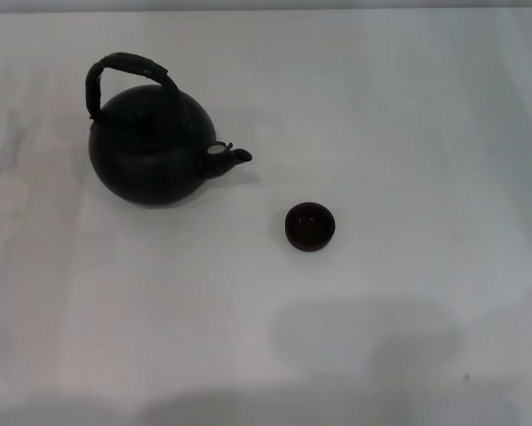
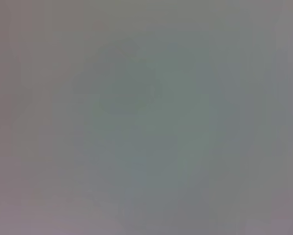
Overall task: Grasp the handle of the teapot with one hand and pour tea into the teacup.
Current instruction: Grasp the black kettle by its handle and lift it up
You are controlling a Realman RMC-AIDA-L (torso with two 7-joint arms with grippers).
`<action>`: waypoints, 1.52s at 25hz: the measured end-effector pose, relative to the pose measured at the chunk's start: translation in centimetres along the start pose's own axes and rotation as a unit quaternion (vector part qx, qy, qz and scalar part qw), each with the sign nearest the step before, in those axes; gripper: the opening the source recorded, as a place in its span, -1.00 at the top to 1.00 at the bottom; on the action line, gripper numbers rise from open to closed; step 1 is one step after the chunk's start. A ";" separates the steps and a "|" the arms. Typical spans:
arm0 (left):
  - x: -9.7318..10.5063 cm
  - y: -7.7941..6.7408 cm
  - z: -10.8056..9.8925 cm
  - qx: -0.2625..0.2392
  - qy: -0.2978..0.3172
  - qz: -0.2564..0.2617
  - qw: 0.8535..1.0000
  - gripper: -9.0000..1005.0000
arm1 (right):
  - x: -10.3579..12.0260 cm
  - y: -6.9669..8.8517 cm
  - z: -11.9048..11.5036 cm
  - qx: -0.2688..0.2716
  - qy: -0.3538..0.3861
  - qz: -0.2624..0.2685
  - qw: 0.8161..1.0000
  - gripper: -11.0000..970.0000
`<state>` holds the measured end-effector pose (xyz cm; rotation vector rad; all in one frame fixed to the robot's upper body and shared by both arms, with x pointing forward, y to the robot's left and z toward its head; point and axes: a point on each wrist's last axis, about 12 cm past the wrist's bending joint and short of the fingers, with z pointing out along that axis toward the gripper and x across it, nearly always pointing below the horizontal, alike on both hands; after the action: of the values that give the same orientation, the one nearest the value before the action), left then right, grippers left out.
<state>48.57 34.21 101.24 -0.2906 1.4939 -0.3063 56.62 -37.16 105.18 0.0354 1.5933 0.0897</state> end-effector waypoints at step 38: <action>1.6 -2.3 -3.5 0.165 0.062 0.084 0.981 -0.66 | 0.4 0.0 0.3 0.015 0.018 0.014 1.000 -0.73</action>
<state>45.12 31.43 100.43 0.1213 1.5510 -0.4345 56.92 -37.13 104.72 0.0788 1.6306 0.0886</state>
